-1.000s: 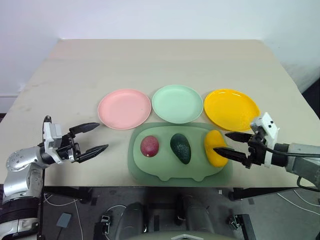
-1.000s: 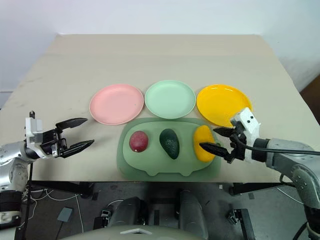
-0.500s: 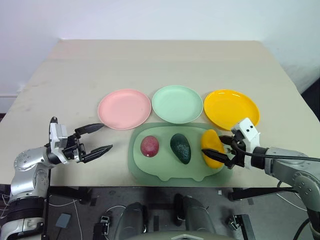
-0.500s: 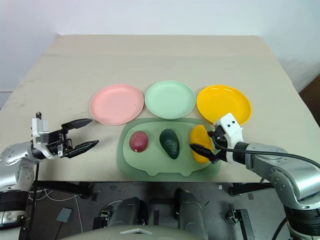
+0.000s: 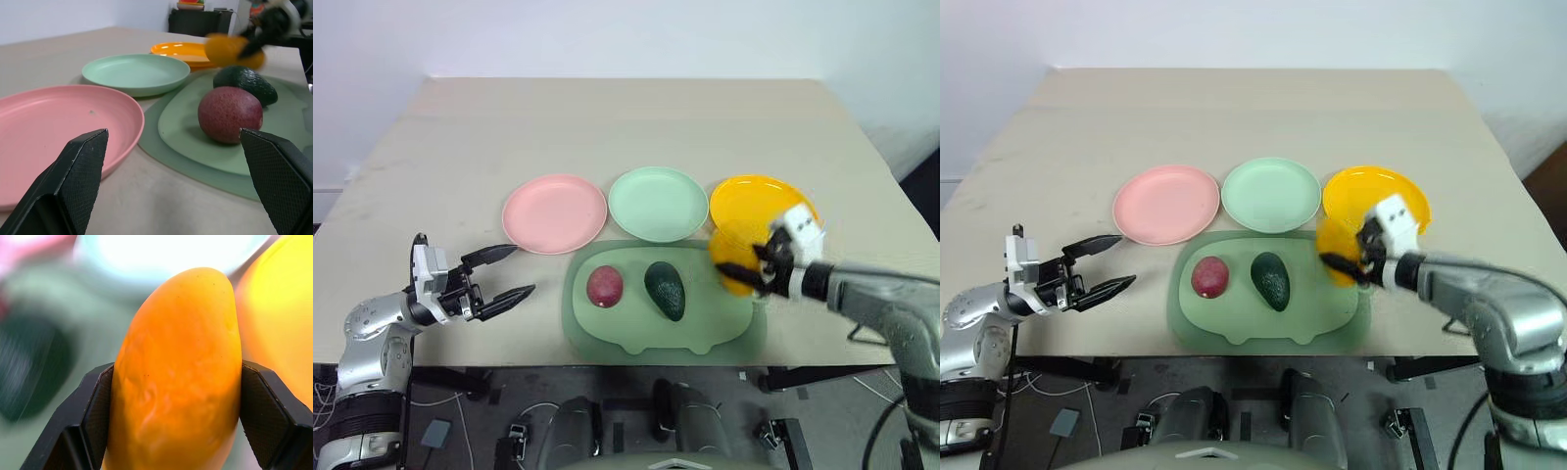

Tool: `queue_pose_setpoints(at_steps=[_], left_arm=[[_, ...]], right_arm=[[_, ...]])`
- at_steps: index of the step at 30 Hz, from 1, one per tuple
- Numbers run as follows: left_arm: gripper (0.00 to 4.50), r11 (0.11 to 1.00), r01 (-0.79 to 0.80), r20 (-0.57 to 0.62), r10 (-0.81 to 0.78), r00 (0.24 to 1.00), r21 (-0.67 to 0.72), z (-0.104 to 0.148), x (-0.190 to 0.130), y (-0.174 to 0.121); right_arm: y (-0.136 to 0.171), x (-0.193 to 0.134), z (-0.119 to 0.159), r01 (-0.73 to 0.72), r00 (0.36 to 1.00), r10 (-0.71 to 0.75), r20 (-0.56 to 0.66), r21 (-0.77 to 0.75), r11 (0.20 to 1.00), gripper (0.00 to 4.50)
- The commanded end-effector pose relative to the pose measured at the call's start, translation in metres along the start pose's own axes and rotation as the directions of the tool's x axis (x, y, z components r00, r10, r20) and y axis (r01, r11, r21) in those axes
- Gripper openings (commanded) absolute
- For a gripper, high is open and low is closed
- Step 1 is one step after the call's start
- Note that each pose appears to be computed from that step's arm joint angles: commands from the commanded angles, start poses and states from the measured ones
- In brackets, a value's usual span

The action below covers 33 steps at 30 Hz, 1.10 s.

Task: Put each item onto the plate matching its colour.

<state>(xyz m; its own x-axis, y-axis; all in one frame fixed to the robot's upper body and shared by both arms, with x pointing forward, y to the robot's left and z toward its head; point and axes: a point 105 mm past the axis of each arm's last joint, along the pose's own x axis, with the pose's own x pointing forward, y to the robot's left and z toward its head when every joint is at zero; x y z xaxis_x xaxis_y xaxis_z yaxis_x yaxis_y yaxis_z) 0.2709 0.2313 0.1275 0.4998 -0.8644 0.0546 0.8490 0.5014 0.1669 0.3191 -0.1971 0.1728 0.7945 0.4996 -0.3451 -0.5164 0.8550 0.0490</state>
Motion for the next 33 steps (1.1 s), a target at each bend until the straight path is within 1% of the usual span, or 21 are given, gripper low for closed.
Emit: queue_pose_setpoints(at_steps=[1,3,5,6,10,11,13,15,17,19,21,25,28,31,33], left_arm=[[4.5,0.999,0.015,0.007,-0.015,1.0,0.043,0.009,0.004,0.002],[4.5,0.999,0.016,0.007,-0.017,1.0,0.044,0.009,0.005,0.003],[4.5,0.999,0.014,0.011,-0.015,1.0,0.05,0.01,0.007,0.006],[4.5,0.999,0.013,0.013,-0.013,1.0,0.052,0.01,0.007,0.006],[4.5,0.999,0.006,0.011,-0.007,1.0,0.054,0.008,0.004,0.006],[4.5,0.999,0.004,0.01,-0.004,1.0,0.054,0.008,0.003,0.006],[4.5,0.998,-0.001,0.009,0.001,1.0,0.055,0.007,0.002,0.006],[4.5,0.998,-0.007,0.007,0.007,1.0,0.057,0.006,-0.001,0.005],[4.5,0.998,-0.013,0.004,0.012,1.0,0.058,0.006,-0.003,0.005],[4.5,0.998,-0.014,0.003,0.014,1.0,0.059,0.007,-0.005,0.004],[4.5,0.998,-0.013,0.001,0.013,1.0,0.06,0.007,-0.006,0.004],[4.5,0.998,-0.007,0.002,0.007,1.0,0.061,0.008,-0.004,0.005],[4.5,0.998,0.015,0.0,-0.015,1.0,0.06,0.008,-0.002,0.005],[4.5,0.998,0.029,0.0,-0.029,1.0,0.058,0.007,0.001,0.006],[4.5,0.998,0.036,0.0,-0.037,0.999,0.056,0.006,0.002,0.006]], right_arm=[[-0.037,0.005,0.026,0.14,0.987,-0.139,0.074,-0.006,0.99,3.25],[-0.057,0.013,0.026,0.217,0.975,-0.216,0.049,-0.012,0.976,3.25],[-0.085,0.024,0.017,0.309,0.951,-0.309,-0.016,-0.008,0.951,3.25],[-0.092,0.027,0.014,0.329,0.943,-0.33,-0.034,-0.034,0.944,3.25],[-0.095,0.034,0.013,0.308,0.949,-0.311,-0.051,-0.065,0.949,3.25],[-0.096,0.033,0.015,0.302,0.951,-0.306,-0.048,-0.067,0.951,3.98],[-0.093,0.029,0.019,0.277,0.959,-0.281,-0.041,-0.076,0.958,4.47],[-0.083,0.02,0.031,0.221,0.975,-0.223,-0.013,-0.096,0.971,4.47],[-0.067,0.006,0.045,0.144,0.99,-0.144,0.013,-0.109,0.984,4.47],[-0.044,-0.008,0.057,0.049,0.998,-0.045,0.032,-0.113,0.992,4.47],[-0.019,-0.019,0.061,-0.04,0.999,0.043,0.026,-0.114,0.993,4.47],[0.022,-0.026,0.05,-0.163,0.987,0.162,-0.022,-0.114,0.98,4.47],[0.064,-0.016,0.033,-0.266,0.963,0.262,-0.055,-0.068,0.962,4.47],[0.088,-0.006,0.021,-0.309,0.949,0.307,-0.078,-0.022,0.951,4.47],[0.099,0.002,0.013,-0.314,0.946,0.312,-0.086,-0.004,0.949,4.47]])
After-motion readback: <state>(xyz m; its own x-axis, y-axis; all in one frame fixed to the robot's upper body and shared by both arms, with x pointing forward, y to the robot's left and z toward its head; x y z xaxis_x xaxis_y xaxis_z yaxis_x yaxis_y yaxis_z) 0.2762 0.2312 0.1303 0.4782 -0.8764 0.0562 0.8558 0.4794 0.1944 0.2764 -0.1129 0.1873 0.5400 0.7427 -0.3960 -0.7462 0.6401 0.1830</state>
